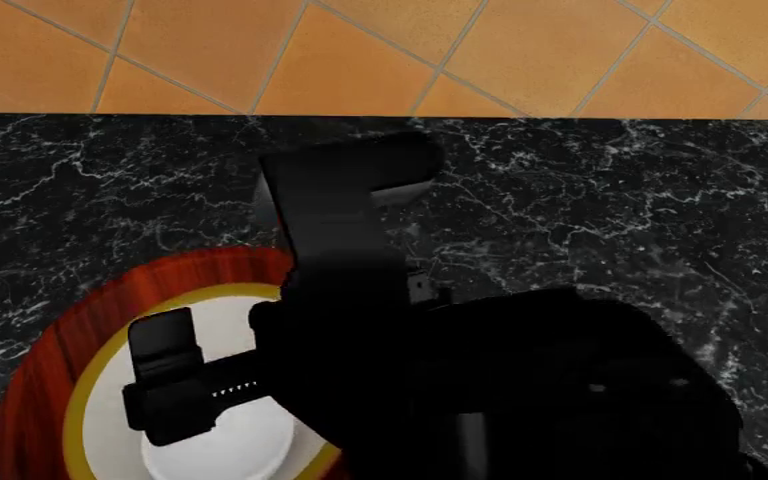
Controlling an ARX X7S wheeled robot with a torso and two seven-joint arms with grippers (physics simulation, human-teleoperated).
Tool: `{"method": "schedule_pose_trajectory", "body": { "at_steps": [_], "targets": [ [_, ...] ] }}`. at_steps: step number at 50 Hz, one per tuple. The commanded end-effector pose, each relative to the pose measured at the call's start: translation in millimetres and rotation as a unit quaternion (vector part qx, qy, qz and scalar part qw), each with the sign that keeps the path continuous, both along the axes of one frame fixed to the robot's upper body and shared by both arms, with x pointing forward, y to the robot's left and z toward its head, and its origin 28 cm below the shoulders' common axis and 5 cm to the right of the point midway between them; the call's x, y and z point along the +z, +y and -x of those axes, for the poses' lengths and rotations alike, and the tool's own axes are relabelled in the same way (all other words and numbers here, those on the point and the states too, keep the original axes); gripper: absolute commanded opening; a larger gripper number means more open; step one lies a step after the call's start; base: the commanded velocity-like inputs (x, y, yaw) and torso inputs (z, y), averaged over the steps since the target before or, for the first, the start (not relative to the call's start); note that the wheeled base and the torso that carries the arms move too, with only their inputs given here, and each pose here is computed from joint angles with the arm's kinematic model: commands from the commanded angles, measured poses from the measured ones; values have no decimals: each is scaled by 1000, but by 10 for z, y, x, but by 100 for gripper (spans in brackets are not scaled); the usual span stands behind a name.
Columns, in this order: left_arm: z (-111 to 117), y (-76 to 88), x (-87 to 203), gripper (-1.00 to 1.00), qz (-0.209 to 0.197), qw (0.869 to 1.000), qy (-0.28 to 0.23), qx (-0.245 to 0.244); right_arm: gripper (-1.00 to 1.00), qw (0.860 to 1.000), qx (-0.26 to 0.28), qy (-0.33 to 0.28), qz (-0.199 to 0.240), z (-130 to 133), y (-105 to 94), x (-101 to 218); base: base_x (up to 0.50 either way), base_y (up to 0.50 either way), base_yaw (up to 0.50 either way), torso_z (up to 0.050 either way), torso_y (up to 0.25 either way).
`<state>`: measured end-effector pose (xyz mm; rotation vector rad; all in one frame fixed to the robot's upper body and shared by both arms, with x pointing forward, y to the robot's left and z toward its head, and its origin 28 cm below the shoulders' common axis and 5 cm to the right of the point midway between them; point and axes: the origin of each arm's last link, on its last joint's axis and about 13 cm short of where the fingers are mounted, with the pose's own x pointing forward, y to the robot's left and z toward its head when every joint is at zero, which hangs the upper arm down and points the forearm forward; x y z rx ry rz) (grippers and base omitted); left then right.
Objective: Stack the bowls from largest to smallest.
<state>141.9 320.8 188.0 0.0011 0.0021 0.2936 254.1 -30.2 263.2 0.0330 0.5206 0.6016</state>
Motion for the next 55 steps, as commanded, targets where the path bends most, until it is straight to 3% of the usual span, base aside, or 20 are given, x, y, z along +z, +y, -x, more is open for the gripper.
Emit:
{"method": "schedule_pose_trajectory", "body": {
  "at_steps": [1,11,12,16,17,20,24,25,26,29,30,31,33,39,45,55],
  "targets": [
    [15,0,7,100,-7,1000,-10,8,100,998,-12,-61,-21,42,-105,220,0,0,0,0,0],
    [-53,-67,-17,100,-18,1000,-2,-5,100,989,-62,-126,-39,154,-417,335,0,0,0,0,0],
    [-64,-77,-6,100,-5,1000,-9,-10,100,989,-63,-128,-39,176,-428,323,0,0,-2,0,0],
    [-121,-114,124,100,-14,1000,-18,-13,100,981,-83,-168,-45,310,-544,358,0,0,0,0,0],
    [-140,-125,148,100,-40,999,-10,-21,100,981,-85,-170,-45,344,-585,361,0,0,0,0,0],
    [-191,-136,305,100,-42,999,-18,-22,100,976,-110,-185,-41,438,-757,364,0,0,0,0,0],
    [-260,-178,485,100,-48,997,-18,-51,100,970,-147,-191,-42,498,-982,349,0,0,0,0,0],
    [-278,-196,539,100,-19,997,-18,-77,100,969,-154,-191,-37,502,-1028,335,0,0,0,0,0],
    [-304,-208,606,100,-18,996,-13,-91,100,967,-162,-192,-31,506,-1081,326,0,0,0,0,0],
    [-359,-227,675,100,-57,994,10,-97,100,963,-179,-201,-31,532,-1170,352,0,0,0,0,0],
    [-370,-237,689,100,-61,993,11,-104,100,960,-186,-208,-29,551,-1204,364,0,0,0,0,0],
    [-371,-247,687,100,-41,992,20,-114,100,956,-193,-217,-28,568,-1241,374,0,0,0,0,0],
    [-340,-263,643,100,-53,990,35,-122,100,954,-199,-225,-20,611,-1304,354,0,0,0,0,0],
    [-232,-156,676,100,-39,992,44,-110,100,940,-239,-242,-13,769,-1504,316,0,0,0,0,0],
    [-149,-69,745,100,-67,991,60,-97,100,932,-257,-255,-4,911,-1649,409,0,0,0,0,0],
    [-81,61,848,100,-39,993,68,-89,100,920,-292,-263,3,1007,-1882,434,0,0,0,0,0]
  ]
}}
